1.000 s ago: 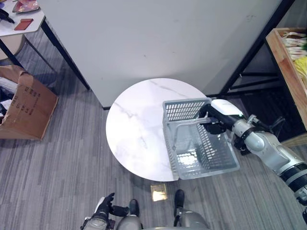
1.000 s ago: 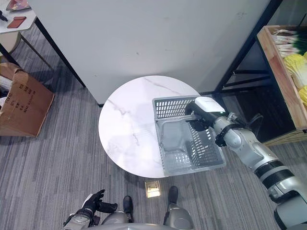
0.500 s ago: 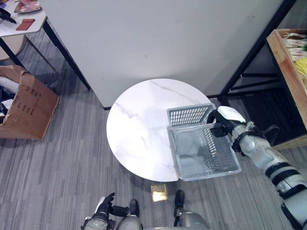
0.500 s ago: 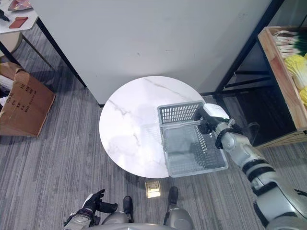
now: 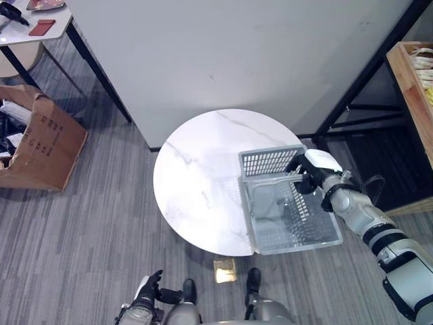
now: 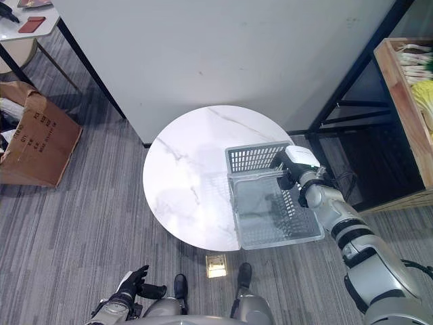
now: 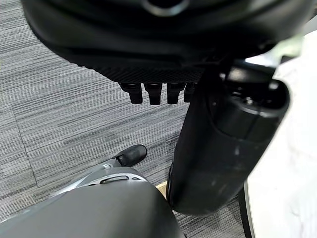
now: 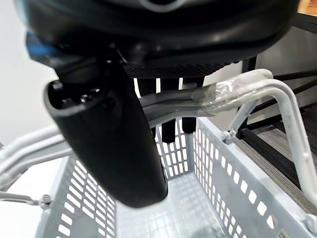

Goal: Get the vegetables into the basket

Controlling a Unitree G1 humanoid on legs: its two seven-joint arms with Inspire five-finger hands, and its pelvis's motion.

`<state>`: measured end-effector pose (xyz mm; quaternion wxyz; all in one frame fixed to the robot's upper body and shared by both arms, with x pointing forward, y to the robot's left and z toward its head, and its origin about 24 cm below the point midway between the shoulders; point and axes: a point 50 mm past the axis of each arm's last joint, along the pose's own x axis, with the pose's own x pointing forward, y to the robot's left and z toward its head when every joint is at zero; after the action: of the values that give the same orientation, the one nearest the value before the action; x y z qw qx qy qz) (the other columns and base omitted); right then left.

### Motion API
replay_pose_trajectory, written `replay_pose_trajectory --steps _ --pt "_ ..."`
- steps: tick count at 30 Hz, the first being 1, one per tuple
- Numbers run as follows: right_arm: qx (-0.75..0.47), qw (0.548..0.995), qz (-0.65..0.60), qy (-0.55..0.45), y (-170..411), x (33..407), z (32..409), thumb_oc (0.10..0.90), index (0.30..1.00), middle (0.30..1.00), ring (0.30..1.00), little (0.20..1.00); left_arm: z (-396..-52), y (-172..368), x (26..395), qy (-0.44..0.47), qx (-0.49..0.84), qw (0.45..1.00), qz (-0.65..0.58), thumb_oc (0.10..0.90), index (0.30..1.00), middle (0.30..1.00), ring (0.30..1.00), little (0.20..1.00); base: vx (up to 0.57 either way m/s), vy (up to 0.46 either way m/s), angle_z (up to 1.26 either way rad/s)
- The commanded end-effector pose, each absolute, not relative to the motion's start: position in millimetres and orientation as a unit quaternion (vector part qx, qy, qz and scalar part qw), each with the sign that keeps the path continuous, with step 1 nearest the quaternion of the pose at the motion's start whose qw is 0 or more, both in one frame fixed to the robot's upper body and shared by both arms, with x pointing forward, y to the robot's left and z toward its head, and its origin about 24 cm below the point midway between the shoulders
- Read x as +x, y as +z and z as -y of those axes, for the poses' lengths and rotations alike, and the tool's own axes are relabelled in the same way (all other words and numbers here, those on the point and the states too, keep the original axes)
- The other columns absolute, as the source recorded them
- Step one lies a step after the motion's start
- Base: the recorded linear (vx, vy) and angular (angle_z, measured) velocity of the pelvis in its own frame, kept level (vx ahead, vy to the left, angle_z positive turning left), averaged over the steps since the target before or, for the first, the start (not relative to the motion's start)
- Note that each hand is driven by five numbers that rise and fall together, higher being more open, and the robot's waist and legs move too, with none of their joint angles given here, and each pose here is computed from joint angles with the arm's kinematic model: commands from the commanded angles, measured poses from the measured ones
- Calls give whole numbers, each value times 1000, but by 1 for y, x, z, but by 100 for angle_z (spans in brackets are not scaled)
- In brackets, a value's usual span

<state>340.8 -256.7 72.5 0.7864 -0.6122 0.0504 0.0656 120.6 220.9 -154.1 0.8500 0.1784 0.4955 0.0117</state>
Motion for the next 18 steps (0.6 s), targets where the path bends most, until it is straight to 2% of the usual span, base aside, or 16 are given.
replay_pose_trajectory --steps 1,18 --pt "-628 775 68 21 139 362 247 900 1000 1000 1000 1000 -242 -159 90 6 222 809 -545 900 1000 1000 1000 1000 0 0 0" --pt "-629 777 24 12 126 354 269 900 1000 1000 1000 1000 -244 -159 87 0 224 807 -547 900 1000 1000 1000 1000 1 -4 -1"
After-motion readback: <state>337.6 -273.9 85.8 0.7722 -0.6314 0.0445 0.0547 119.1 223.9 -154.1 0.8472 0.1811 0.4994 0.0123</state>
